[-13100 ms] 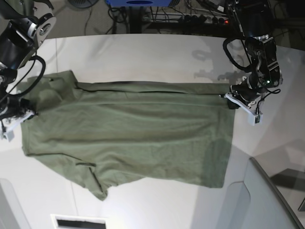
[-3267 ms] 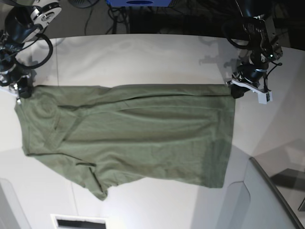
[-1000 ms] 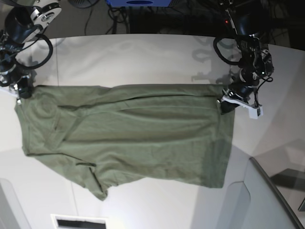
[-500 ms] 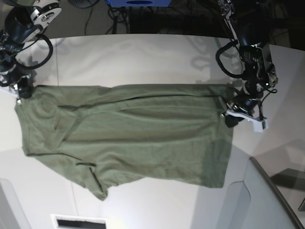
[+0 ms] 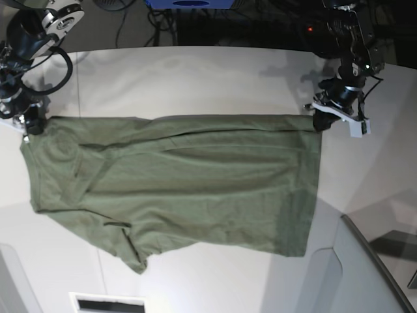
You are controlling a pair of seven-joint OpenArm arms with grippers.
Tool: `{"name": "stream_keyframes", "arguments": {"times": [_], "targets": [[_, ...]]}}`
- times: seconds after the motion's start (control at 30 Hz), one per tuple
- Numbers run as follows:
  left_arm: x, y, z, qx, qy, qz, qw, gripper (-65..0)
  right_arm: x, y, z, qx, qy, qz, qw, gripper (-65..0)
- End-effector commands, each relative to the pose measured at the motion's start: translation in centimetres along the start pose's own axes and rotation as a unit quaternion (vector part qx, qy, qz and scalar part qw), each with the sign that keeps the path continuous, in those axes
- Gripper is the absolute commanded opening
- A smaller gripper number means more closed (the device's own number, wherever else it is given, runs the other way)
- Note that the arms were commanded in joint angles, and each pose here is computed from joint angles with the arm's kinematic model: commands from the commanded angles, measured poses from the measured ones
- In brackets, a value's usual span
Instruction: Layout the t-shirt on the table in an organized manner, then fold the t-shirt properly
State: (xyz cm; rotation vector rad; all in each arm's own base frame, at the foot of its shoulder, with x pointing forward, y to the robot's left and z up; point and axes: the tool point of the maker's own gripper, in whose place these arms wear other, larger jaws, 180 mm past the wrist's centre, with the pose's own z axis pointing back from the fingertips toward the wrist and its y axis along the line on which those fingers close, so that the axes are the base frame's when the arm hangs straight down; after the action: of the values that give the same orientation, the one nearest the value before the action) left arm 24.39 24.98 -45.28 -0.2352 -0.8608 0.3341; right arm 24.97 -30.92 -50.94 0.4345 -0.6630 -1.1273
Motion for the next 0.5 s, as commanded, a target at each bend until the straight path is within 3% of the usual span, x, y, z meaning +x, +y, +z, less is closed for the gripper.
{"name": "stream_keyframes", "arguments": {"times": [0.0,0.3,0.47], "targets": [[1.0,0.0,0.0,-0.005,-0.019,0.001,1.0,-65.0,-0.9,-1.0,0.0,-0.026,0.024,0.008,0.9993,-64.2],[0.1,0.4,-0.4,-0.002,-0.008,0.013,1.0,-65.0,-1.0,-1.1,0.1,-0.027,0.025,0.008,0.9993,-64.2],[1.5,0.9,-0.6,0.008,-0.032,0.036,0.999,-65.0,-1.0,-1.2,0.1,-0.028,0.025,0.008,0.9993,-64.2]]}}
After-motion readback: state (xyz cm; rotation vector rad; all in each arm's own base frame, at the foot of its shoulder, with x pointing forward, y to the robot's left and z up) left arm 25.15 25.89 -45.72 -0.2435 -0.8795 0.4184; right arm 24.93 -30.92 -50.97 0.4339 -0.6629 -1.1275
